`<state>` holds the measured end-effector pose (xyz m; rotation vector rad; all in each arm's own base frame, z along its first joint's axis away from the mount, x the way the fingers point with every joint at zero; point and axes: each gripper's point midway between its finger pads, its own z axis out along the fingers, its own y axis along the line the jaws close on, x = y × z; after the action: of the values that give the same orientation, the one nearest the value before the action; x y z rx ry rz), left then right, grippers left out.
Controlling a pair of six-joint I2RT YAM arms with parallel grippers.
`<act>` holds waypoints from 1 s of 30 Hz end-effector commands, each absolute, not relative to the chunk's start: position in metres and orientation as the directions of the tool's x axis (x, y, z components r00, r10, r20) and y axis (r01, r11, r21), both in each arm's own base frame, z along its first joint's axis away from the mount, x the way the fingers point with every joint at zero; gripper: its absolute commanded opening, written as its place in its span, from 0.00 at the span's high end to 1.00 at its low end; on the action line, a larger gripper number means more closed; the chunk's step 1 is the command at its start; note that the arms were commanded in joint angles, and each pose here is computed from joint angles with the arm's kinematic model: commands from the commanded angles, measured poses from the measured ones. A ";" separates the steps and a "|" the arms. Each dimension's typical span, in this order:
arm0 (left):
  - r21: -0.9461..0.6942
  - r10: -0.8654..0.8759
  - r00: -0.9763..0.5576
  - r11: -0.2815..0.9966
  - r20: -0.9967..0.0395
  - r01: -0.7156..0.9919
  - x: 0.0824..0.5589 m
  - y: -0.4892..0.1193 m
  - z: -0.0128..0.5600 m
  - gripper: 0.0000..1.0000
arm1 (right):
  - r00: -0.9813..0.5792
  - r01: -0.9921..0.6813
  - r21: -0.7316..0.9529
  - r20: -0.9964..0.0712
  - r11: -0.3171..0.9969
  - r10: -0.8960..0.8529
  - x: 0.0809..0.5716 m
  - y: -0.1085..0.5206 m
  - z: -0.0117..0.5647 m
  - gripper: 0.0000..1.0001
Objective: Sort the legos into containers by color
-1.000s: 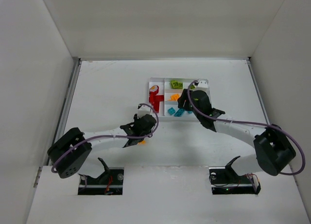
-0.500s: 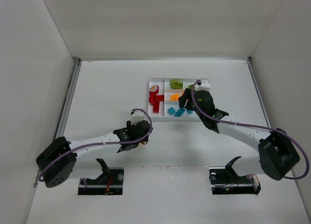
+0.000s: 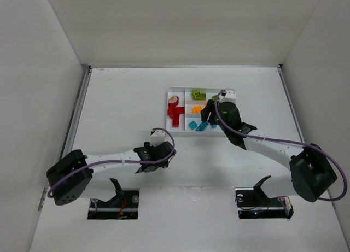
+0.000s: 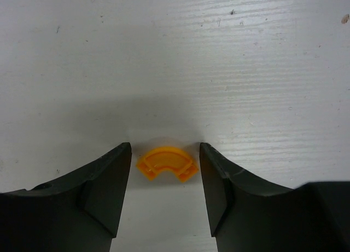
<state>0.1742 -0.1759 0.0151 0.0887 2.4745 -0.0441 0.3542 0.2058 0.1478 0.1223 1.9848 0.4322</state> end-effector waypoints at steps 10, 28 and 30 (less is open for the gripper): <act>0.008 0.030 -0.829 1.000 -0.558 0.030 0.157 -0.164 0.015 0.45 | -0.407 -0.126 0.386 -0.860 0.914 0.307 0.361 0.213 0.164 0.32; -0.022 0.041 -0.817 0.998 -0.575 0.066 0.158 -0.178 0.013 0.60 | -0.402 -0.131 0.390 -0.861 0.911 0.311 0.359 0.213 0.167 0.32; -0.032 0.034 -0.813 0.997 -0.581 0.064 0.159 -0.180 0.017 0.63 | -0.402 -0.131 0.390 -0.861 0.911 0.311 0.359 0.213 0.167 0.32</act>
<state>0.1638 -0.1769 0.0151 0.0817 2.4996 -0.0455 0.3541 0.2059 0.1479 0.1216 1.9845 0.4324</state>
